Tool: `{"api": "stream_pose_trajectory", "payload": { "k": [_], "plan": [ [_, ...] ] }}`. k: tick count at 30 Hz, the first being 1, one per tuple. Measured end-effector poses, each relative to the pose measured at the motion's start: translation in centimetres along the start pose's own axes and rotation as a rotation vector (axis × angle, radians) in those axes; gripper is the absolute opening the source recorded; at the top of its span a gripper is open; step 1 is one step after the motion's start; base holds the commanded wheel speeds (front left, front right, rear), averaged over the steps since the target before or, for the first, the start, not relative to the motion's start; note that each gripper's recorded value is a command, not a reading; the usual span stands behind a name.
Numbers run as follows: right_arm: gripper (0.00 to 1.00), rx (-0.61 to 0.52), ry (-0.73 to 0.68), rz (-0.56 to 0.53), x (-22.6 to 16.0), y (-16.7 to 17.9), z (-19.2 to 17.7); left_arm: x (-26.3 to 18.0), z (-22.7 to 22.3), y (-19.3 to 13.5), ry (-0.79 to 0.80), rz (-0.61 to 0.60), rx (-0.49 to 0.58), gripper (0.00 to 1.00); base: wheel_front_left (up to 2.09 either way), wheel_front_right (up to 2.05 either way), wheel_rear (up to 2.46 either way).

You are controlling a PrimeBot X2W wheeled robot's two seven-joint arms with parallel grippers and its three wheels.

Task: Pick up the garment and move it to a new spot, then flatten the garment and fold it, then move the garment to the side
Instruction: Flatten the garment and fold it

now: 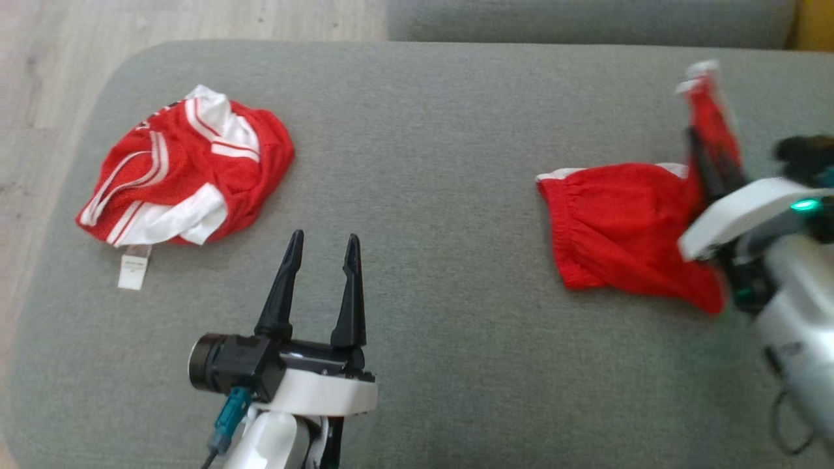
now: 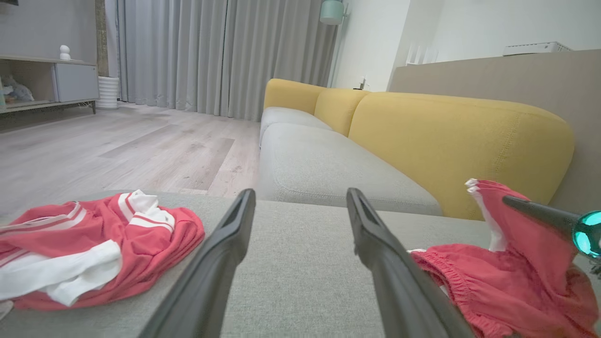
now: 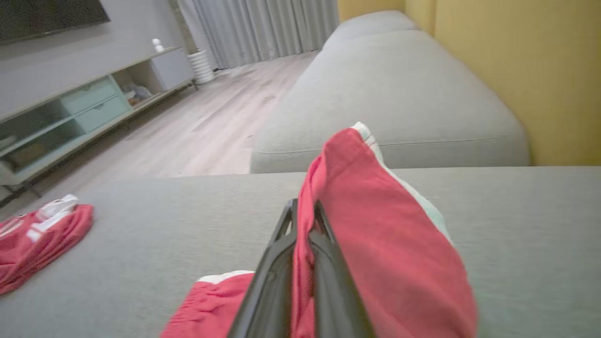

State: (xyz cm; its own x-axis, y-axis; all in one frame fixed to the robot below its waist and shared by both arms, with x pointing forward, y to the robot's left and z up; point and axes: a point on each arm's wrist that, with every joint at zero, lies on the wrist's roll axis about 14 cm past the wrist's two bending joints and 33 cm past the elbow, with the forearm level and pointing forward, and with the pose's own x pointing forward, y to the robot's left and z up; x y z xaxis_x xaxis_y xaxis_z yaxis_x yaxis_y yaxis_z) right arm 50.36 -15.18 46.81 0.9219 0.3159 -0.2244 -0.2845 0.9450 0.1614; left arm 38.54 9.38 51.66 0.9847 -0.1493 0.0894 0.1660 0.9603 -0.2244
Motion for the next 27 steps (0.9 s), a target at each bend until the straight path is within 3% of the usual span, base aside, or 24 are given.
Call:
{"api": "stream_pose_trajectory", "payload": {
  "k": [4,5,6,7,11,16,27],
  "plan": [
    [0.00,0.035,0.032,0.131,0.3,5.8,-1.8,-0.6,0.4,0.6,-0.008,0.022,0.004,1.00,0.00,0.00,0.00],
    [0.38,0.043,0.056,0.158,0.2,7.1,-2.6,-0.6,0.5,0.7,-0.011,0.025,0.005,1.00,0.00,0.00,0.00],
    [0.88,0.055,0.074,0.181,-0.1,8.3,-3.4,-0.7,0.5,0.7,-0.013,0.027,0.006,1.00,0.00,0.00,0.00],
    [1.00,0.068,0.087,0.197,-0.3,9.1,-4.0,-0.7,0.6,0.8,-0.015,0.029,0.007,1.00,0.00,0.00,0.00],
    [1.00,0.076,0.061,0.215,-1.4,10.0,-4.2,-1.1,1.1,0.9,-0.027,0.041,0.007,1.00,0.00,0.00,0.00],
    [1.00,-0.020,-0.066,0.178,-3.5,7.4,-1.3,-2.4,1.2,0.7,-0.031,0.046,-0.003,1.00,0.00,0.00,0.00],
    [1.00,-0.042,-0.221,-0.017,-12.4,3.0,-0.8,-6.1,0.7,2.4,-0.018,0.123,-0.006,1.00,0.00,0.00,0.00]
  ]
}}
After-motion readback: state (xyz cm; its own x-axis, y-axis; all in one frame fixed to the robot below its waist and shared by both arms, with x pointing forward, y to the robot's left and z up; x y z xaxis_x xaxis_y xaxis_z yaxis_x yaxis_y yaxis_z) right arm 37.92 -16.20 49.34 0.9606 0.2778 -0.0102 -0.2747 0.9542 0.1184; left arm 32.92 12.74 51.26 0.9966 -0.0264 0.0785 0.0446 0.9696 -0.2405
